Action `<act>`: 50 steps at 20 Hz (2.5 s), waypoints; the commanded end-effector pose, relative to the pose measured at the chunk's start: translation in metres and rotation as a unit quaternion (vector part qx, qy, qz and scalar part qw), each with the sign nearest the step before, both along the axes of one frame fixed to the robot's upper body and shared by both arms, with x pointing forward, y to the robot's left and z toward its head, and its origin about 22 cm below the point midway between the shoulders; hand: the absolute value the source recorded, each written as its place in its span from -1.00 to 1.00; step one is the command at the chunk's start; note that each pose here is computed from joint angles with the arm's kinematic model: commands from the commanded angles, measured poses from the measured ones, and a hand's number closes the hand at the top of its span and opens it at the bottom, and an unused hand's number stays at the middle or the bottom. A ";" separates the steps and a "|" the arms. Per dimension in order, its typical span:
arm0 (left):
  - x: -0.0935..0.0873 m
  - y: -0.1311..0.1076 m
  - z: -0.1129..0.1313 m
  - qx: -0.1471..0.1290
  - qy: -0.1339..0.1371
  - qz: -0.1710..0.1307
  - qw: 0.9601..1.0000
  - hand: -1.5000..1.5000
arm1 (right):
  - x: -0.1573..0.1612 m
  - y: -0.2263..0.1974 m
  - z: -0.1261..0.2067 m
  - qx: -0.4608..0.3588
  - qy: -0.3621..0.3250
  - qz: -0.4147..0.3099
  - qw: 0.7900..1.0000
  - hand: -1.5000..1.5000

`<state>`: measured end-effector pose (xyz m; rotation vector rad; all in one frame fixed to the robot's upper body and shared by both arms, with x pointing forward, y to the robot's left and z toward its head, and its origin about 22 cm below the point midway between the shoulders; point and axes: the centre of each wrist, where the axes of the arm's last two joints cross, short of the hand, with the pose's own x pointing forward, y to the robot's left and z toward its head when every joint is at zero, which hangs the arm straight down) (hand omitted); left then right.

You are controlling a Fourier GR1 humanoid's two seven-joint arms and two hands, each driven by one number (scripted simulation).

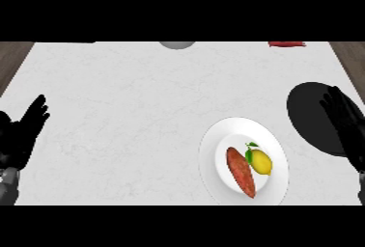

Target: Pick the lemon from the plate and place it in the pan

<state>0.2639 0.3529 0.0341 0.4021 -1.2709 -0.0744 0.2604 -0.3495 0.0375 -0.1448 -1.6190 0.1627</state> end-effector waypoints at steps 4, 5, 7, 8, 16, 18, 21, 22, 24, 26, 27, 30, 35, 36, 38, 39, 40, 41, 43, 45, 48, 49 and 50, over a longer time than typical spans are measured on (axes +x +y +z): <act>0.018 -0.074 0.008 -0.073 -0.120 -0.124 0.982 0.00 | 0.029 0.072 0.038 0.046 -0.080 0.323 0.942 1.00; 0.021 -0.093 0.020 -0.091 -0.150 -0.156 0.972 0.00 | 0.029 0.090 0.043 0.063 -0.095 0.385 0.916 1.00; 0.014 -0.116 0.007 -0.130 -0.159 -0.176 0.963 0.00 | 0.042 0.050 0.092 -0.157 -0.147 0.348 0.913 1.00; 0.002 -0.134 -0.009 -0.148 -0.175 -0.187 0.955 0.00 | 0.047 0.026 0.055 -0.040 -0.107 0.340 0.934 1.00; -0.006 -0.162 -0.016 -0.145 -0.203 -0.194 0.949 0.00 | 0.062 -0.026 0.069 -0.102 -0.152 0.452 0.873 -1.00; -0.012 -0.152 -0.020 -0.145 -0.186 -0.197 0.952 0.00 | 0.069 -0.030 0.070 -0.131 -0.159 0.455 0.867 -1.00; -0.012 -0.159 -0.024 -0.140 -0.189 -0.190 0.953 0.00 | 0.068 -0.021 0.077 -0.172 -0.151 0.490 0.841 -1.00; -0.013 -0.166 -0.023 -0.148 -0.191 -0.194 0.951 0.00 | 0.072 -0.020 0.078 -0.199 -0.141 0.494 0.834 -1.00; -0.020 -0.153 -0.016 -0.143 -0.186 -0.195 0.952 0.00 | 0.075 -0.002 0.095 -0.246 -0.143 0.507 0.814 -1.00; -0.019 -0.164 -0.026 -0.148 -0.186 -0.197 0.951 0.00 | 0.084 0.006 0.098 -0.284 -0.128 0.520 0.795 -1.00; -0.016 -0.150 -0.031 -0.137 -0.185 -0.193 0.954 0.00 | 0.081 0.021 0.078 -0.298 -0.125 0.527 0.786 -1.00; -0.021 -0.159 -0.023 -0.138 -0.191 -0.189 0.953 0.00 | 0.080 0.046 0.080 -0.373 -0.117 0.541 0.745 -1.00; -0.014 -0.147 -0.023 -0.130 -0.194 -0.182 0.955 0.00 | 0.071 0.078 0.062 -0.473 -0.107 0.567 0.666 -1.00; -0.009 -0.149 -0.017 -0.139 -0.182 -0.179 0.957 0.00 | 0.058 0.073 0.040 -0.478 -0.106 0.578 0.653 -1.00; -0.013 -0.150 -0.016 -0.143 -0.182 -0.182 0.956 0.00 | 0.065 0.092 0.025 -0.513 -0.119 0.560 0.640 -1.00; -0.018 -0.153 -0.020 -0.131 -0.188 -0.178 0.957 0.00 | 0.052 0.081 0.026 -0.525 -0.115 0.558 0.633 -1.00; -0.013 -0.137 -0.031 -0.140 -0.184 -0.176 0.957 0.00 | 0.050 0.085 0.017 -0.526 -0.111 0.559 0.631 -1.00; -0.021 -0.154 -0.035 -0.136 -0.188 -0.179 0.956 0.00 | 0.050 0.091 0.013 -0.534 -0.106 0.560 0.624 -1.00; -0.022 -0.148 -0.026 -0.130 -0.189 -0.181 0.956 0.00 | 0.057 0.094 0.010 -0.533 -0.095 0.558 0.628 -1.00; -0.022 -0.145 -0.021 -0.128 -0.187 -0.177 0.958 0.00 | 0.057 0.097 0.010 -0.542 -0.090 0.554 0.625 -1.00; -0.011 -0.137 -0.036 -0.135 -0.193 -0.169 0.957 0.00 | 0.052 0.085 -0.001 -0.528 -0.088 0.564 0.629 -1.00; -0.021 -0.164 -0.034 -0.139 -0.194 -0.174 0.955 0.00 | 0.054 0.095 0.001 -0.539 -0.076 0.554 0.630 -1.00; -0.018 -0.158 -0.030 -0.137 -0.194 -0.174 0.956 0.00 | 0.063 0.095 0.003 -0.533 -0.077 0.551 0.638 -1.00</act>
